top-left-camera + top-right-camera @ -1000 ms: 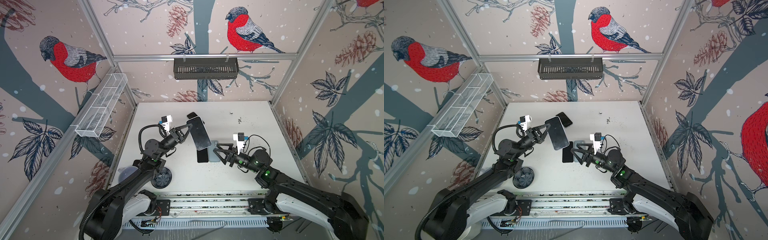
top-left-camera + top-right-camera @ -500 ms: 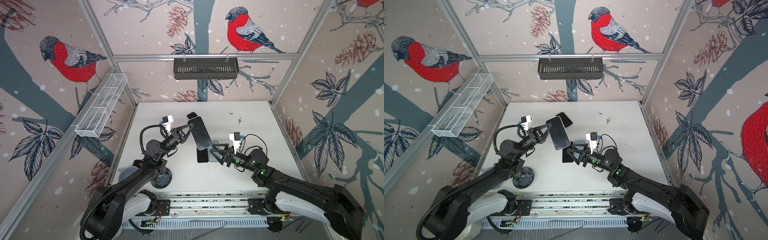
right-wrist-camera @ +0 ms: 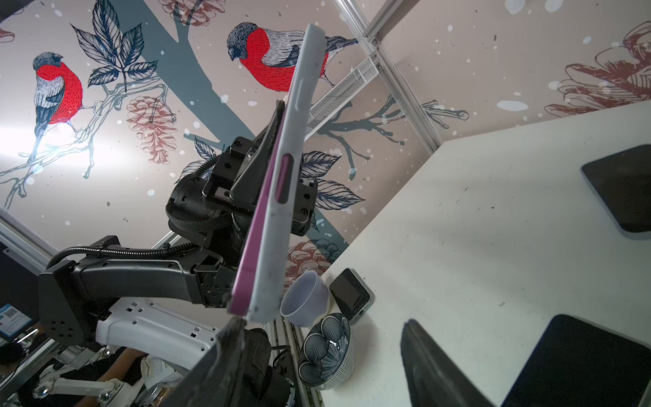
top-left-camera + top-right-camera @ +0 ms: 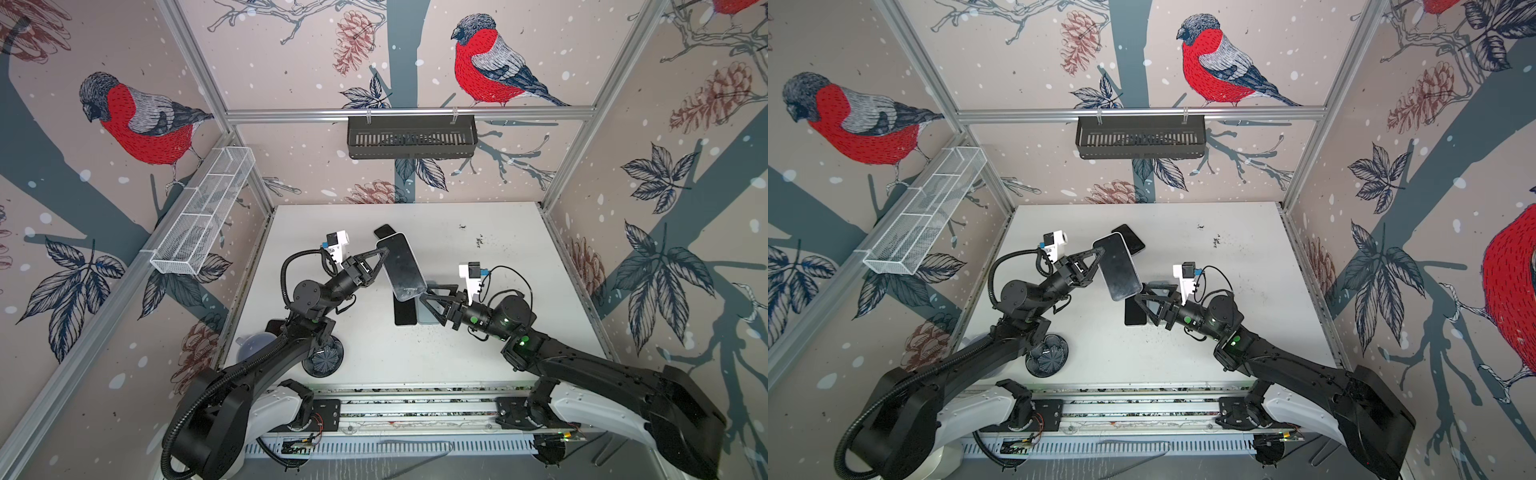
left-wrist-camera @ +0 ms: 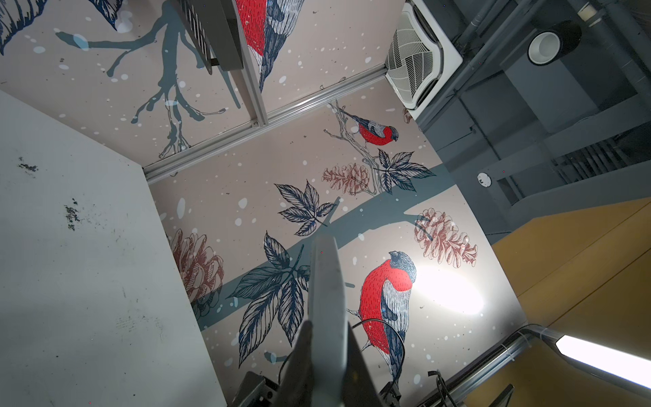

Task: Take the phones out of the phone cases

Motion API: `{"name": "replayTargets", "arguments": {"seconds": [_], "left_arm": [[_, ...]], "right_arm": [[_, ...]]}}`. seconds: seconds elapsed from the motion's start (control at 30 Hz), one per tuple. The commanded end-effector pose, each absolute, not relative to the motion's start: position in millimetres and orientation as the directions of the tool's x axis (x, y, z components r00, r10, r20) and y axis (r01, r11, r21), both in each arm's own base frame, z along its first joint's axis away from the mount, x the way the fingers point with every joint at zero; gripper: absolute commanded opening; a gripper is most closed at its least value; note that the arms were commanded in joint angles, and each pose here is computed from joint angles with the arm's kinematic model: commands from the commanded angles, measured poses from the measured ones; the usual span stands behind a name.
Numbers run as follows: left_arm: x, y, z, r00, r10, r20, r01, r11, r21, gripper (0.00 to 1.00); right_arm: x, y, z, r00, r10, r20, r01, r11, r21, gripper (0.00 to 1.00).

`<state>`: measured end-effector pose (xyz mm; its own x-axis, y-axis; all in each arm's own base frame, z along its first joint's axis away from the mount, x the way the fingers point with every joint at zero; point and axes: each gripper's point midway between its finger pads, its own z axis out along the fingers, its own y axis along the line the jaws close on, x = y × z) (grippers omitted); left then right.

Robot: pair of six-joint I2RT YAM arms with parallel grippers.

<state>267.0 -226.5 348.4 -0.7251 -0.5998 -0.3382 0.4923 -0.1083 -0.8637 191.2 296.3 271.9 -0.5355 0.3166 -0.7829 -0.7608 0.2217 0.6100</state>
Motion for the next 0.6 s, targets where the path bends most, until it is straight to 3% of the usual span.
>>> {"name": "replayTargets", "arguments": {"seconds": [0.0,0.57], "left_arm": [[255.0,-223.8,368.1,-0.706,-0.601,-0.375,0.563,-0.155,-0.812,0.0],[249.8,-234.6,365.8,-0.718,-0.57,-0.399,0.577,-0.167,-0.8,0.0]], "right_arm": [[188.0,295.3,284.5,-0.517,0.342,-0.785,-0.782,0.184,0.595,0.71],[206.6,292.5,275.9,-0.544,0.351,-0.762,-0.748,0.21,0.63,0.7]]}}
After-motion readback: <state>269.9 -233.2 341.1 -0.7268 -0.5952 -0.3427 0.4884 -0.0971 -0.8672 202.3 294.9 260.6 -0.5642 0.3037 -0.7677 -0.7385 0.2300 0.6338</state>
